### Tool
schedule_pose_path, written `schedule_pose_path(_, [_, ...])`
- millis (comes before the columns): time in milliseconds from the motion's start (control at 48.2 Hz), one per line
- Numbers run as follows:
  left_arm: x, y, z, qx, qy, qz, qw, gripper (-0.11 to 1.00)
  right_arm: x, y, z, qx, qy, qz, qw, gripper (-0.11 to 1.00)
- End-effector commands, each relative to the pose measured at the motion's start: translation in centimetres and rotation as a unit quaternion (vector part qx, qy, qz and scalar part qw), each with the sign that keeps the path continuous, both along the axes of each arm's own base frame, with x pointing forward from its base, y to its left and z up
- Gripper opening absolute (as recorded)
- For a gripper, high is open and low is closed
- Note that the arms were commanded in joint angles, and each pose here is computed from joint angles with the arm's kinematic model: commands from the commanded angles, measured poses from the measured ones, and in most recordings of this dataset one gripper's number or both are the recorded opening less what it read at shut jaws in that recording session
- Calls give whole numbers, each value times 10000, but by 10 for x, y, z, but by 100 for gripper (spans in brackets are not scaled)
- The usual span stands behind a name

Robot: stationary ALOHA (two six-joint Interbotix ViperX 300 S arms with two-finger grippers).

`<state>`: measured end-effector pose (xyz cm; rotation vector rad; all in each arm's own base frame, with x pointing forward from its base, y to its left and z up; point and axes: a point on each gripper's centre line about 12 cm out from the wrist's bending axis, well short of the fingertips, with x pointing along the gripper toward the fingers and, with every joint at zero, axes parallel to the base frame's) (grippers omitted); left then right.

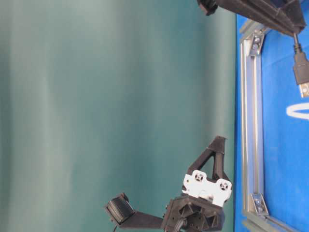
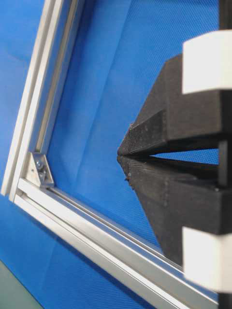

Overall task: Insert the wire through the string loop located in the center.
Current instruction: 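Lift the cable and carry it left toward the white zip-tie loop, then push the USB plug leftward through the zip-tie loop with the right gripper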

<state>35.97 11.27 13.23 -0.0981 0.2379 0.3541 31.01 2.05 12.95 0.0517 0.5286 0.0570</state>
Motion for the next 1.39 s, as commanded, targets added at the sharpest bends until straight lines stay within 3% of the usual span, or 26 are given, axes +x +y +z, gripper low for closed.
schedule_pose_path(0, [1, 0, 14, 70, -203, -12, 9998, 0, 4, 0, 7, 22, -152, -16, 9999, -2])
schedule_pose_path(1370, [1, 1, 14, 70, -203, -4, 9998, 0, 4, -1, 7, 30, -190, -29, 9998, -2])
